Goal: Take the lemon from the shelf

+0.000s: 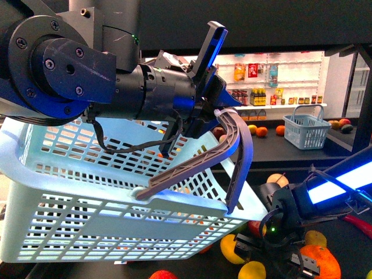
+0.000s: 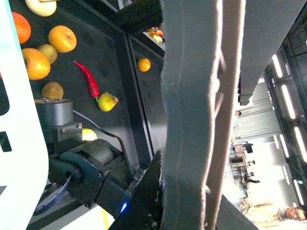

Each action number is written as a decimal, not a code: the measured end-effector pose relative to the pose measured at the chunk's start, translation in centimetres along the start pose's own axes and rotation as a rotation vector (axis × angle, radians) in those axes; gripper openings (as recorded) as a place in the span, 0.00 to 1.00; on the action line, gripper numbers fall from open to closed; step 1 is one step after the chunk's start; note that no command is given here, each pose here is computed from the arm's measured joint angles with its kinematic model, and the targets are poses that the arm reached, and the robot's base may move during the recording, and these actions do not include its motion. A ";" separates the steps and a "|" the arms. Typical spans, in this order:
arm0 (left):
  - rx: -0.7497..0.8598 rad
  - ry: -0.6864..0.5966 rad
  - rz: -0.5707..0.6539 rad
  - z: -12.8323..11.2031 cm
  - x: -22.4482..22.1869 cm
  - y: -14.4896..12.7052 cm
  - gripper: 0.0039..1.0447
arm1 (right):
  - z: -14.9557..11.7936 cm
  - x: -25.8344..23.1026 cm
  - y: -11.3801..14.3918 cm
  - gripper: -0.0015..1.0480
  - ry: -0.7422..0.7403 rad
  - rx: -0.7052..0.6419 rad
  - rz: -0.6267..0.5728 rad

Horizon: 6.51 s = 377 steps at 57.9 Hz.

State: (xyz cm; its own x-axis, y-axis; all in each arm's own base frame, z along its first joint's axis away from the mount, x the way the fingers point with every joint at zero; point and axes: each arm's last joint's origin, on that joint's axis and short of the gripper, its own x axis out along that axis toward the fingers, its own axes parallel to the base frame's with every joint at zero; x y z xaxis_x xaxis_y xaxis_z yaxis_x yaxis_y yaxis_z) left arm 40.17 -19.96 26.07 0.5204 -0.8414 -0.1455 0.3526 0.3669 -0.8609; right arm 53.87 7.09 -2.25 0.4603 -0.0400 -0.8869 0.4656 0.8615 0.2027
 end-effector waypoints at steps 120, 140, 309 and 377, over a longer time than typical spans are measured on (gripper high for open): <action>0.006 -0.014 -0.002 0.3 0.0 -0.2 0.08 | 8.8 -11.3 -11.5 0.45 -0.274 0.018 -0.038; 0.002 0.005 -0.014 0.1 0.2 -0.4 0.08 | 12.4 -23.9 -7.9 0.45 -0.404 0.026 0.271; -0.001 -0.001 -0.005 0.2 0.2 0.0 0.08 | 0.2 -25.0 -1.2 0.93 -0.099 0.210 0.722; -0.005 0.000 -0.005 0.2 0.2 0.0 0.08 | -2.6 -8.1 -11.2 0.93 -0.467 -0.697 0.439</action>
State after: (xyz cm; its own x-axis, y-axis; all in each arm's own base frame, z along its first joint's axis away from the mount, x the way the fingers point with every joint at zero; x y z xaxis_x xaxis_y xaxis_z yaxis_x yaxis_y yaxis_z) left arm 40.37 -20.06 26.16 0.5188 -0.8432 -0.1411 0.3516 0.3610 -0.8638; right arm 42.96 -0.90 1.53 0.8132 0.2914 -0.5039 -0.3084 0.9498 0.0515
